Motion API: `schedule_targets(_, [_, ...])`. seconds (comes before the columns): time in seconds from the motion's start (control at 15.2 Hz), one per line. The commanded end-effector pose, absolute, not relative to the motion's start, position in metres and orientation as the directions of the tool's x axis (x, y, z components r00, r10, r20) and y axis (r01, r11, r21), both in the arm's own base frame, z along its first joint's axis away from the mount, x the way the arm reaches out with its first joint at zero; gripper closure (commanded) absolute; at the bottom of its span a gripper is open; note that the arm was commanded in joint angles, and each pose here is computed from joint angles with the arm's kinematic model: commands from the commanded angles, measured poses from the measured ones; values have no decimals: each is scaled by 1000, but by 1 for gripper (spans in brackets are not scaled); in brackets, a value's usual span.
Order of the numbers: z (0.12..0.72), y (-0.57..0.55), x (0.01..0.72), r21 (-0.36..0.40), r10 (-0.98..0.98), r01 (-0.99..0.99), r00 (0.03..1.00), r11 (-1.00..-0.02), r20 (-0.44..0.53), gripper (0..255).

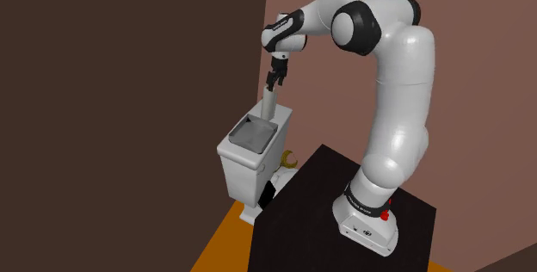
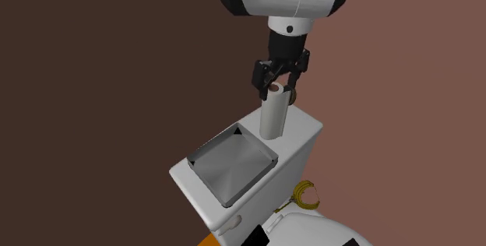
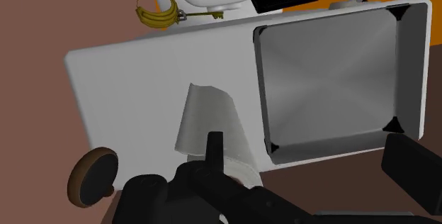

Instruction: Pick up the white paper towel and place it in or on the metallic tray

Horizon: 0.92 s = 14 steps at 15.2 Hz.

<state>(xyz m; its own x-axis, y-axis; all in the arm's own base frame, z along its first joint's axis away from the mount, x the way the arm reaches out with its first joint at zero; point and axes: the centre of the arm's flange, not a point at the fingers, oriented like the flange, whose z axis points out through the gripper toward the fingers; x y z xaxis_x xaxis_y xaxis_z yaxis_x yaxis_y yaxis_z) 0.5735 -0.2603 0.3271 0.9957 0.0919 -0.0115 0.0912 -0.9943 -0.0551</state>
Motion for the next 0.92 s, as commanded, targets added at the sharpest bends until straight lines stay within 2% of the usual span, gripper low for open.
schedule_targets(0.0, [311,-279,592,-50,98,97,995,-994,-9,0])
schedule_targets(0.66, [257,-294,610,-44,104,103,995,-994,-7,0])
schedule_targets(0.86, [257,-294,610,-44,104,103,995,-994,-7,0])
